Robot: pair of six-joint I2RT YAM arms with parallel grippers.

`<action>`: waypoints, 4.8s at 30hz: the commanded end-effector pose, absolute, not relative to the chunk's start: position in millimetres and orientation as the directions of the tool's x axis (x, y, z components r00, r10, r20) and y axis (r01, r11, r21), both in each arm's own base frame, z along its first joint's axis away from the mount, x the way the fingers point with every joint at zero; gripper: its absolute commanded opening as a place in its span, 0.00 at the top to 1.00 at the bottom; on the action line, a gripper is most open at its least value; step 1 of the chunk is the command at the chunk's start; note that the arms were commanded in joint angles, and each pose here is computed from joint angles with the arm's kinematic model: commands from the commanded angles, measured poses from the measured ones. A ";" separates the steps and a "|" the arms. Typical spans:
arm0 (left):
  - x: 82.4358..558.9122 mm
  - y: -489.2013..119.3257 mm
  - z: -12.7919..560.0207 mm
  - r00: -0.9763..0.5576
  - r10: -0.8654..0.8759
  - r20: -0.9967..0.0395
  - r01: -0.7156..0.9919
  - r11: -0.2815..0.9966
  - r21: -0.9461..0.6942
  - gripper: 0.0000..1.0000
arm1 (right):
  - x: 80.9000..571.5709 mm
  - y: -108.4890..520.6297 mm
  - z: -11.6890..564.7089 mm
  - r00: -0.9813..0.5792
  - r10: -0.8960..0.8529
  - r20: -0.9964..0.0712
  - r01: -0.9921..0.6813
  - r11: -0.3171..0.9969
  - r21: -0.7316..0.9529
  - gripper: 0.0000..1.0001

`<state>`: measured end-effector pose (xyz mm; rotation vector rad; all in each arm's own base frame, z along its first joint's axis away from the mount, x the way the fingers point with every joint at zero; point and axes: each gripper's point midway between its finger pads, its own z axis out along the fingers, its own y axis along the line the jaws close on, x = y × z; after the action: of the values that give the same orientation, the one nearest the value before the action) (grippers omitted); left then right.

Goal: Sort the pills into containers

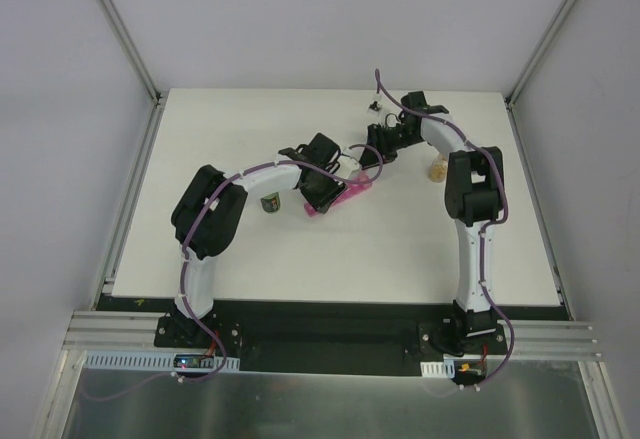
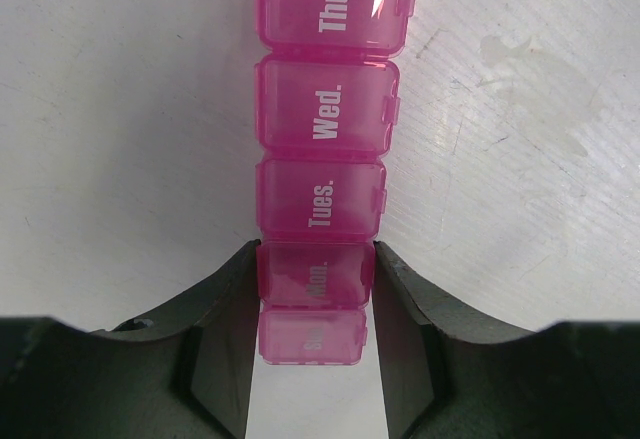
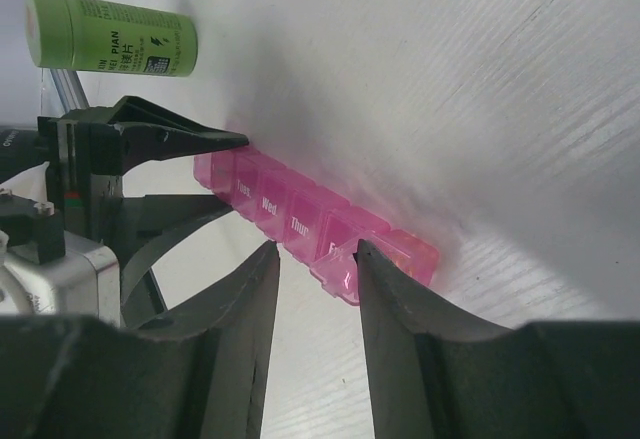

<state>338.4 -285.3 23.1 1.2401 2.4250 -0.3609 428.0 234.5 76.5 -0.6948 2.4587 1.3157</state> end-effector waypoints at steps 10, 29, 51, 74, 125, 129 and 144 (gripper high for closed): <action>322.7 -271.6 -0.4 -0.585 0.730 -0.354 0.798 0.596 -0.090 0.77 | 416.6 229.8 109.1 -0.823 -0.293 -0.487 -0.568 0.451 0.688 0.73; 321.0 -271.1 -1.9 -0.597 0.724 -0.346 0.791 0.604 -0.101 0.76 | 403.3 211.0 78.7 -0.813 -0.383 -0.438 -0.582 0.547 0.601 0.82; 320.4 -271.1 -1.7 -0.605 0.718 -0.344 0.784 0.611 -0.104 0.76 | 405.2 207.8 52.2 -0.825 -0.440 -0.355 -0.565 0.654 0.502 0.83; 320.0 -274.1 -0.7 -0.609 0.714 -0.345 0.783 0.610 -0.119 0.77 | 404.9 206.7 33.1 -0.834 -0.480 -0.272 -0.552 0.730 0.404 0.88; 316.0 -276.9 1.4 -0.628 0.705 -0.330 0.772 0.617 -0.151 0.76 | 396.5 220.9 7.3 -0.795 -0.579 -0.181 -0.604 0.784 0.141 0.93; 314.8 -275.6 0.5 -0.623 0.711 -0.326 0.776 0.613 -0.146 0.76 | 408.5 234.6 60.5 -0.764 -0.535 -0.361 -0.635 0.723 0.272 0.87; 314.9 -275.4 1.3 -0.623 0.711 -0.325 0.776 0.613 -0.148 0.76 | 405.1 229.5 109.5 -0.723 -0.483 -0.494 -0.681 0.621 0.390 0.91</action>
<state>333.4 -288.2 23.4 1.2026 2.4830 -0.3972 412.6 223.9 98.7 -0.8997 2.5451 0.7583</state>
